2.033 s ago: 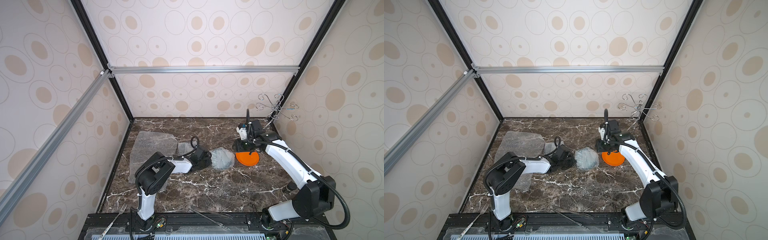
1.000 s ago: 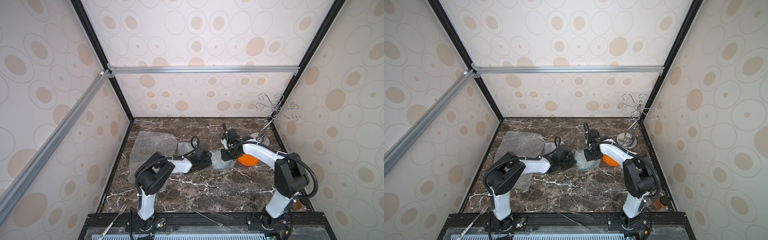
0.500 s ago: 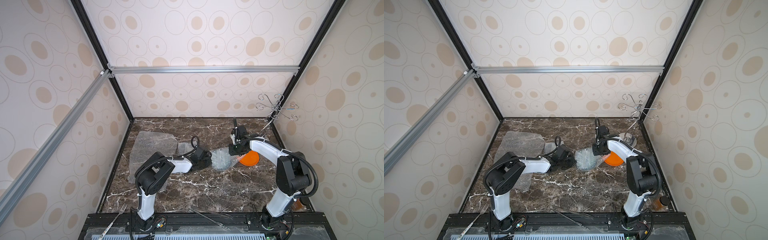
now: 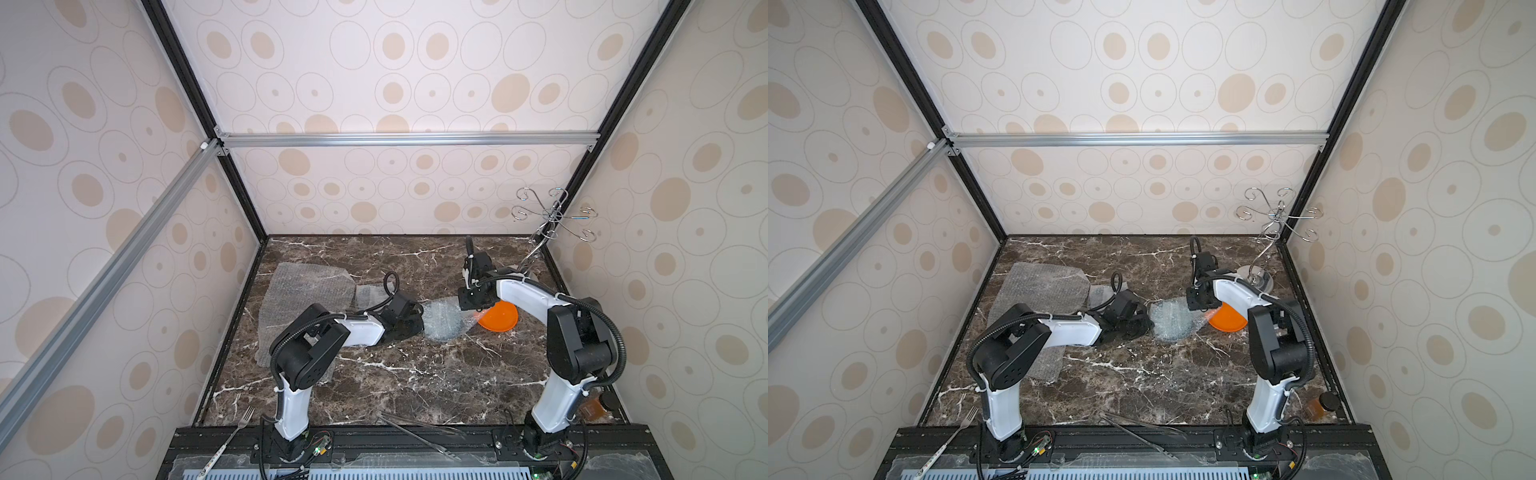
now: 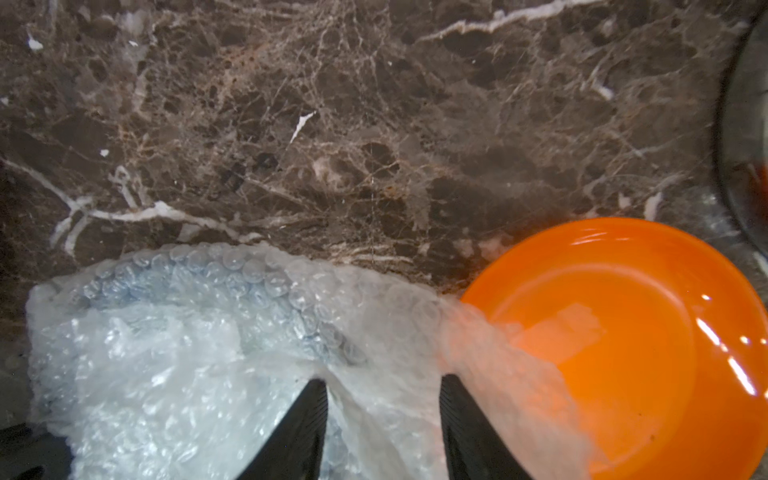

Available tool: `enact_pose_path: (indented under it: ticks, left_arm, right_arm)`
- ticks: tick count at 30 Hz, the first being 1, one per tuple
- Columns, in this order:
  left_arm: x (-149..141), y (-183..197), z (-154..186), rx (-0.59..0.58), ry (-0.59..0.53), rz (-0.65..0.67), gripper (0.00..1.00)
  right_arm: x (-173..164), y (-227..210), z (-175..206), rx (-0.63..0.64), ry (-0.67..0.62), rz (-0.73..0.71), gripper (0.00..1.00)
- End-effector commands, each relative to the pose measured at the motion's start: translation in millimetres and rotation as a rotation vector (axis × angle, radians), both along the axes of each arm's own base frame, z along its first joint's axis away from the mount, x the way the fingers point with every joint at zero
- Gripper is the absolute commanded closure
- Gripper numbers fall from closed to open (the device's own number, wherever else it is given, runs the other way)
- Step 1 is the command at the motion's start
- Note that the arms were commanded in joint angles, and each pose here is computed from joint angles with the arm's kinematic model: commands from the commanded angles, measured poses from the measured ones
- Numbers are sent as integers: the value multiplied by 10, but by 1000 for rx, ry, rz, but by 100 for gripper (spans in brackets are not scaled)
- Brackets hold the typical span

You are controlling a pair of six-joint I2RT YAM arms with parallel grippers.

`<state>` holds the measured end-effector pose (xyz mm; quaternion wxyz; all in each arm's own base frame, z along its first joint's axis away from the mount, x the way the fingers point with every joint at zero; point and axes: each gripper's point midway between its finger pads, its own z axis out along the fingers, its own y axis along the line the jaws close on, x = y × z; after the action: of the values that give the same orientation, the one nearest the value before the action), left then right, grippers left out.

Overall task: Unpack dinner plates from bubble wrap
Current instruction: Unwrap the bubble wrap at the center of the board.

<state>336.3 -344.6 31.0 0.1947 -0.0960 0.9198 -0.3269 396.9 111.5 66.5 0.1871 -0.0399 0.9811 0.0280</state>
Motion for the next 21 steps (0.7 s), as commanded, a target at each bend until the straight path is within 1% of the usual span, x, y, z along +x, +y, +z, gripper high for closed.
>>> enact_pose_path:
  ticks: [1,4,10,13,16,21]
  left_arm:
    - [92,-76,298,-25,-57,-20,73]
    - [115,-120,378,-25,-70,-42,58]
    - [144,-227,664,-82,-113,-73,40]
    - [133,-328,797,-120,-134,-122,33]
    - [125,-389,852,-132,-146,-164,27]
    - [90,-440,818,-118,-158,-222,21]
  right_arm:
    - [65,-45,348,3,-85,-20,51]
    - [48,-49,600,22,-133,-24,50]
    - [-43,-19,1079,70,-211,-5,48]
    - [-135,-15,1216,85,-196,-1,47]
    - [-233,33,1281,132,-187,3,45]
    - [-436,116,1298,212,-164,16,42]
